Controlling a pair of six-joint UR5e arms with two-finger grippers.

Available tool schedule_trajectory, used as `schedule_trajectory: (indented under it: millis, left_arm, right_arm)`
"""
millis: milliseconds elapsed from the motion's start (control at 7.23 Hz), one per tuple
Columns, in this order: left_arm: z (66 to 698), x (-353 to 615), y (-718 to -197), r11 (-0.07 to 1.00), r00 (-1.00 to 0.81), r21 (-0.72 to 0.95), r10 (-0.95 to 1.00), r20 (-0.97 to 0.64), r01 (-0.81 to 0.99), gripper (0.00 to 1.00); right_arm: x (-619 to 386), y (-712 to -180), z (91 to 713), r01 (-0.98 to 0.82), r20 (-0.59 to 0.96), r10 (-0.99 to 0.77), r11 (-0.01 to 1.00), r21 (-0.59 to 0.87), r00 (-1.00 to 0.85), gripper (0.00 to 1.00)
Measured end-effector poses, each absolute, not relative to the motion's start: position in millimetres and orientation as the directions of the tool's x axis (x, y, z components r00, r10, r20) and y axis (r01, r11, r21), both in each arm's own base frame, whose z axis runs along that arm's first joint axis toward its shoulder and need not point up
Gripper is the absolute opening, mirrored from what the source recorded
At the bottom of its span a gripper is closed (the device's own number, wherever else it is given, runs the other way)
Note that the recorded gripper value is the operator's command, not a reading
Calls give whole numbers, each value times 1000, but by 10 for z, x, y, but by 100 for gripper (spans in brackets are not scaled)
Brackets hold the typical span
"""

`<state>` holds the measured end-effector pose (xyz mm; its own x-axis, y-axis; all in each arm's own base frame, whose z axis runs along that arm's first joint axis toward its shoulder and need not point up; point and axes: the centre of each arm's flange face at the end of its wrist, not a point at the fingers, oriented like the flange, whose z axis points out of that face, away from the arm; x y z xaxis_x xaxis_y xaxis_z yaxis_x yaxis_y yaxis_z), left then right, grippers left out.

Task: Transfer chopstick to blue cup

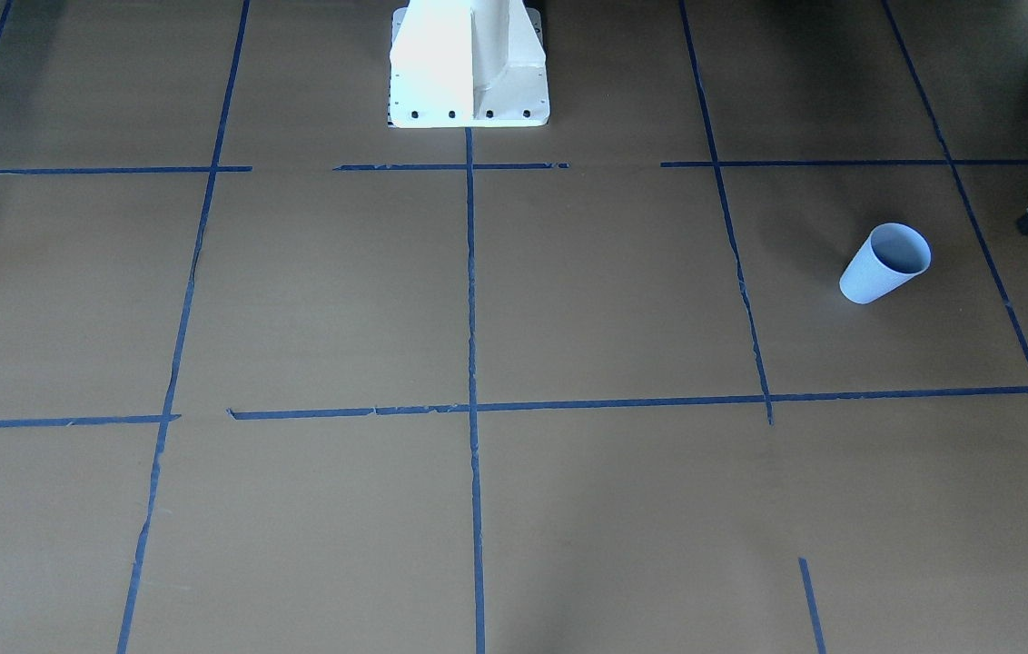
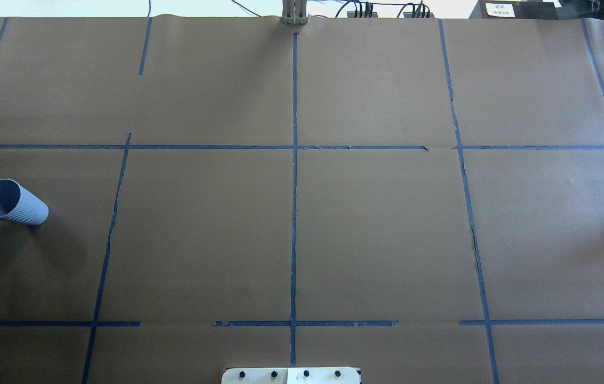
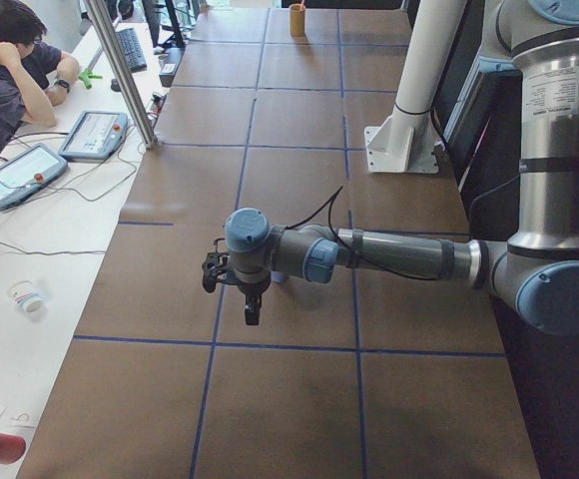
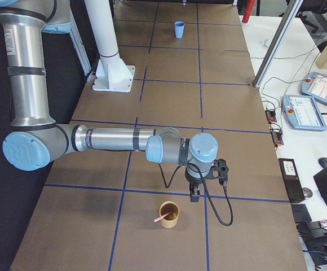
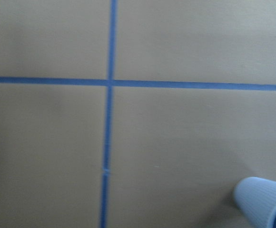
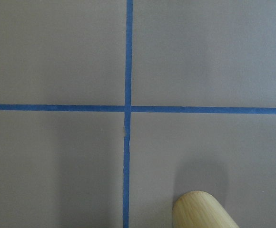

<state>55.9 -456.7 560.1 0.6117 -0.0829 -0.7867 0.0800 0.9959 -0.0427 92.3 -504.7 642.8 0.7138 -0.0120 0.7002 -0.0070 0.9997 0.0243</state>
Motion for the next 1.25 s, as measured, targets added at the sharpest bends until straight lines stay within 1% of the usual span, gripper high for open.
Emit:
schedule_trajectory:
  millis: [138, 553, 1245]
  left_arm:
    - [5480, 837, -4503, 994, 599, -79, -107, -793, 72, 100]
    - [5478, 1333, -4399, 991, 612, -113, -131, -780, 67, 100]
    - [5767, 1590, -4447, 993, 635, -104, -117, -763, 58, 96]
  right_arm:
    - [922, -5046, 6419, -7, 700, -13, 1000, 26, 714, 100]
    - [922, -5045, 6416, -7, 700, -14, 1000, 27, 714, 100]
    - [922, -5045, 6415, -7, 700, -14, 1000, 27, 714, 100]
